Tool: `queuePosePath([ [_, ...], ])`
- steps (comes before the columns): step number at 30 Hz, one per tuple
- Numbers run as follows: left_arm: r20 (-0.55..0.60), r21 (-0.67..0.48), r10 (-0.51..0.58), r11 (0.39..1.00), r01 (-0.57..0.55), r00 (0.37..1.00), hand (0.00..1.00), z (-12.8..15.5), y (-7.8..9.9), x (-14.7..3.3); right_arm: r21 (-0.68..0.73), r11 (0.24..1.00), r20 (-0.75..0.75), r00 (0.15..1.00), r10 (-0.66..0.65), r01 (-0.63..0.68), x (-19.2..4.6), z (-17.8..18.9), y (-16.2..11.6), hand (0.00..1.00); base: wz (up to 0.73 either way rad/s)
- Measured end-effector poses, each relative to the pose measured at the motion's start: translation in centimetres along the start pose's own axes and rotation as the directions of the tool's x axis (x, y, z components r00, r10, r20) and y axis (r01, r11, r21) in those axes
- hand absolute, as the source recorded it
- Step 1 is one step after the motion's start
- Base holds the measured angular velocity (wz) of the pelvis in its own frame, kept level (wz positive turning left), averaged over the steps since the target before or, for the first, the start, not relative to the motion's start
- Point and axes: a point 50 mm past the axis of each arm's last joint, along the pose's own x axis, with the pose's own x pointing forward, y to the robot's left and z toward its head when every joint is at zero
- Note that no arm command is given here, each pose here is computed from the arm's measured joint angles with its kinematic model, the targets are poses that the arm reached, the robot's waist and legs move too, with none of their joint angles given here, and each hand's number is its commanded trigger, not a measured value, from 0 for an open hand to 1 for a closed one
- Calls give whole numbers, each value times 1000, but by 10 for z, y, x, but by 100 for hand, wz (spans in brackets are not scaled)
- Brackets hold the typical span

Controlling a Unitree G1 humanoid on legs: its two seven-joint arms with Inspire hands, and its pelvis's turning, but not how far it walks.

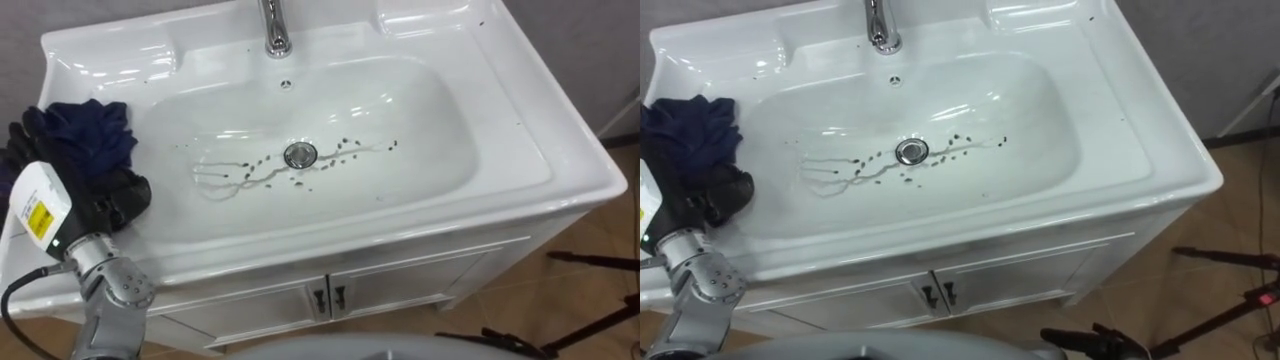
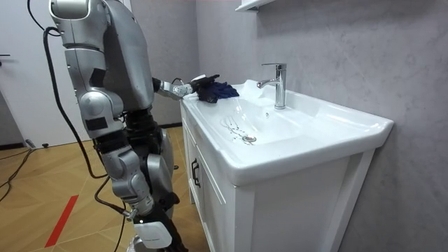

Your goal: Wipe basin

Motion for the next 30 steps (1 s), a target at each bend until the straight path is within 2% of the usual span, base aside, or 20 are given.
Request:
queuePosePath([
  [1,-2,1,-2,1000,2,1000,100,-1,0,0,0,1000,-2,1000,0,0,0,0,0,0,-5],
  [11,-20,39,-45,998,46,999,100,-7,-7,1,-20,1000,-22,1000,-4,3,-1,-1,-4,0,-2],
  [18,-7,134,-31,990,31,1000,100,-17,-2,11,-29,1000,-49,999,6,-8,-1,1,-5,0,-5],
  [30,-35,138,-33,990,38,999,100,-17,-5,20,-25,1000,-56,998,4,-5,0,7,-3,0,0],
])
